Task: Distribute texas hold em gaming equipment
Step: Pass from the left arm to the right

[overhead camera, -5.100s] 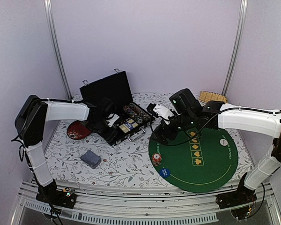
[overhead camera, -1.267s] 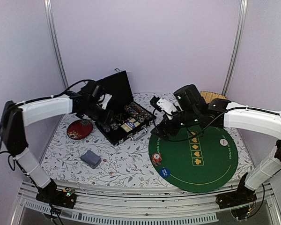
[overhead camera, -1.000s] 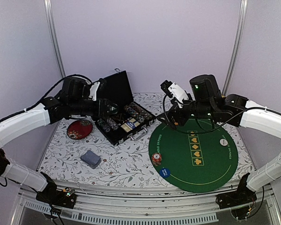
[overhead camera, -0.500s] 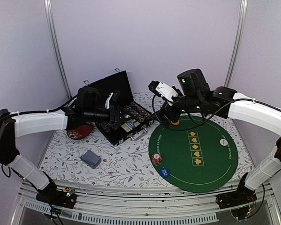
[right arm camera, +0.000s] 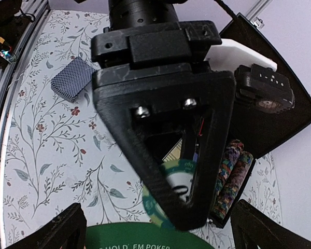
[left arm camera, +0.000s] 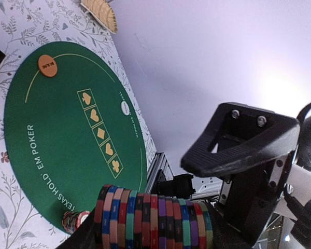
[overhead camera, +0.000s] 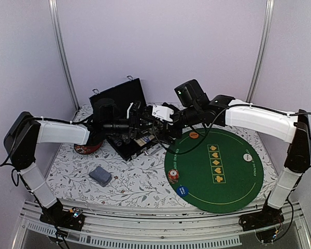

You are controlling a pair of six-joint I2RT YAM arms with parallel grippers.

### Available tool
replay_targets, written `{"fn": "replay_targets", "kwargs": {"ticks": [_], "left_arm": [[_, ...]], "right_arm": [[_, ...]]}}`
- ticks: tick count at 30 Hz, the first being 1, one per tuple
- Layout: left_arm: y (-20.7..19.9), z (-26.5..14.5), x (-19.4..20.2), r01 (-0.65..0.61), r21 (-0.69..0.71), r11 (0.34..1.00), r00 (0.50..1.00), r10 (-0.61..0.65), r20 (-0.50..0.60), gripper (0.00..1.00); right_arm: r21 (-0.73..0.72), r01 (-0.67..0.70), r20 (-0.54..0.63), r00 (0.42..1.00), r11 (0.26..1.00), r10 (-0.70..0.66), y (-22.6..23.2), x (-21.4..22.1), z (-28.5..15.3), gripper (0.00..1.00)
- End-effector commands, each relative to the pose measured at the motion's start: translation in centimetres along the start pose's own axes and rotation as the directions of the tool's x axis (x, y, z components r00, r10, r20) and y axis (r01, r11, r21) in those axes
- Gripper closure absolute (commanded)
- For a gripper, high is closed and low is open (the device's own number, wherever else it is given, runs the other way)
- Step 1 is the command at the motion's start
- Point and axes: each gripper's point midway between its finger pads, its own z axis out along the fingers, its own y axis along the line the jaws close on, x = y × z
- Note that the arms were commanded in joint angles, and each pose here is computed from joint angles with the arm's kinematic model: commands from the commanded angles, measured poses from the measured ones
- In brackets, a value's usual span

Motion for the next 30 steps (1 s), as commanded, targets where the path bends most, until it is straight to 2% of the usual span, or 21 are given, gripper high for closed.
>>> {"fn": "replay_targets", "kwargs": {"ticks": [1, 5, 11, 14, 17, 21, 25, 27, 30], "left_arm": [[-3.2, 0.0, -0.8, -0.055, 0.109, 0.993, 0.998, 0.052, 0.026, 1.0], [-3.2, 0.1, -0.8, -0.054, 0.114, 0.992, 0.998, 0.051, 0.025, 1.0], [-3.3, 0.1, -0.9, -0.051, 0.116, 0.992, 0.998, 0.048, 0.029, 1.0], [-3.1, 0.2, -0.9, -0.045, 0.117, 0.992, 0.999, 0.042, 0.026, 1.0], [-2.9, 0.2, -0.9, -0.039, 0.117, 0.992, 0.999, 0.037, 0.025, 1.0], [-2.8, 0.3, -0.8, -0.038, 0.12, 0.992, 0.999, 0.036, 0.024, 1.0], [-2.7, 0.3, -0.8, -0.029, 0.121, 0.992, 0.999, 0.027, 0.021, 1.0], [-2.7, 0.3, -0.7, -0.03, 0.123, 0.992, 0.999, 0.028, 0.02, 1.0], [-2.6, 0.4, -0.7, -0.027, 0.124, 0.992, 1.0, 0.025, 0.018, 1.0]], "right_arm": [[-0.027, 0.064, 0.05, 0.997, 0.998, -0.063, -1.3, -0.8, 1.3, 0.0], [-0.032, 0.071, 0.046, 0.997, 0.997, -0.07, -1.7, -0.7, 2.7, 0.06], [-0.037, 0.074, 0.043, 0.996, 0.997, -0.072, -1.7, -0.3, 3.4, 0.39], [-0.019, 0.076, 0.036, 0.996, 0.997, -0.076, -2.0, -0.2, 3.8, 0.48], [0.0, 0.08, 0.029, 0.996, 0.997, -0.08, -2.4, 0.0, 3.9, 0.48], [0.007, 0.084, 0.016, 0.996, 0.996, -0.084, -2.5, 0.4, 4.4, 0.41], [0.01, 0.082, 0.018, 0.996, 0.997, -0.082, -2.5, 0.5, 4.7, 0.41], [0.005, 0.083, 0.027, 0.996, 0.997, -0.083, -2.4, 0.4, 4.7, 0.45], [-0.001, 0.083, 0.042, 0.996, 0.997, -0.083, -2.4, 0.0, 4.5, 0.62]]}}
